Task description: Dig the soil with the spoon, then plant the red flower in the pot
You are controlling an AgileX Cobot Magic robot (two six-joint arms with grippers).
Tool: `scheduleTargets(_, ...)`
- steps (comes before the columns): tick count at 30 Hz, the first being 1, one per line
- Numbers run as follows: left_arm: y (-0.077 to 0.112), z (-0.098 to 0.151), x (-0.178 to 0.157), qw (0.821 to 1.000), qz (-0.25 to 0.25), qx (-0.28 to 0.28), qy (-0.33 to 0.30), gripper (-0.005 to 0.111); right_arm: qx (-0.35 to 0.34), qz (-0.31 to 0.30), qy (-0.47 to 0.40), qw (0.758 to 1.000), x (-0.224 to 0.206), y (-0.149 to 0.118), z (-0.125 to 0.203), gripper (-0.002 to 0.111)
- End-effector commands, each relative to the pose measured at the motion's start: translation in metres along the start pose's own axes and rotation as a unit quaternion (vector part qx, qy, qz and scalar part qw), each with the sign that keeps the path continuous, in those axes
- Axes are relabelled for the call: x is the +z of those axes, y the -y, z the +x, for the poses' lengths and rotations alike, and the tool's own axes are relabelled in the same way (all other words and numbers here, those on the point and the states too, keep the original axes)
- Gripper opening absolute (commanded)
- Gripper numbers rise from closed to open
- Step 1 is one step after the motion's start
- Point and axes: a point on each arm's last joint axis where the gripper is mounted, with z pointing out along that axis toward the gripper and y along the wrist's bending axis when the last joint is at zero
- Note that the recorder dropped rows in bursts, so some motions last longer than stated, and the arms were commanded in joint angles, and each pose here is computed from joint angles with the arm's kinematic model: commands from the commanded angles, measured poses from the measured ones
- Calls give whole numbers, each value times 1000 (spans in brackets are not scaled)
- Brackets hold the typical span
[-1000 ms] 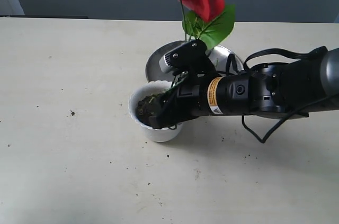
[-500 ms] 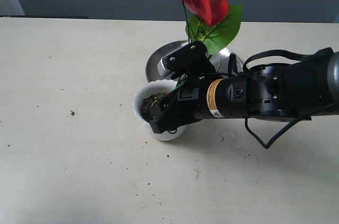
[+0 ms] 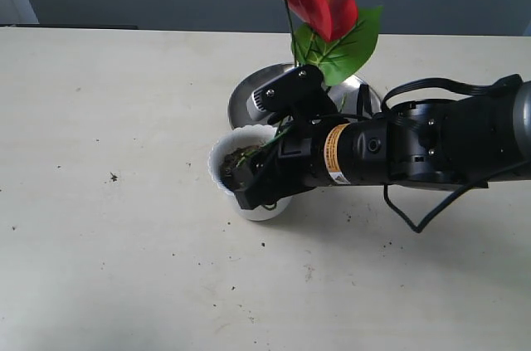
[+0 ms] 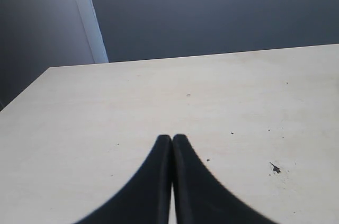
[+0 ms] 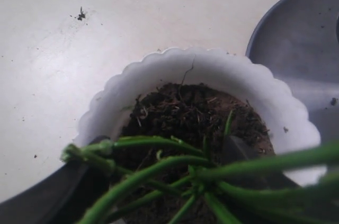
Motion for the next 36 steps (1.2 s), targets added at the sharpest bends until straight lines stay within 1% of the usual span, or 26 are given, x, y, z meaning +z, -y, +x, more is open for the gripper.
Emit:
scheduleTargets(1, 0, -2, -1, 1000, 4, -5, 6, 0, -5, 17, -29, 999, 2, 3, 11, 60)
scheduleTargets(12, 0, -2, -1, 1000, 4, -5, 6, 0, -1, 14, -26, 1000, 2, 2, 10, 60)
scheduleTargets(17, 0, -2, -1, 1000, 4, -5, 6, 0, 2, 37, -43, 998, 1, 6, 13, 60)
scheduleTargets(21, 0, -2, -1, 1000, 4, -5, 6, 0, 1, 38, -43, 998, 1, 7, 13, 60)
scheduleTargets(24, 0, -2, -1, 1000, 4, -5, 6, 0, 1, 32, -39, 999, 1, 6, 12, 60)
scheduleTargets(29, 0, -2, -1, 1000, 4, -5, 6, 0, -4, 2, -15, 1000, 1, 0, 7, 60)
scheduleTargets(32, 0, -2, -1, 1000, 4, -5, 6, 0, 22, 9, -8, 1000, -1, 1, 4, 60)
scheduleTargets(36, 0, -2, -1, 1000, 4, -5, 6, 0, 24, 16, -2, 1000, -6, 1, 1, 60)
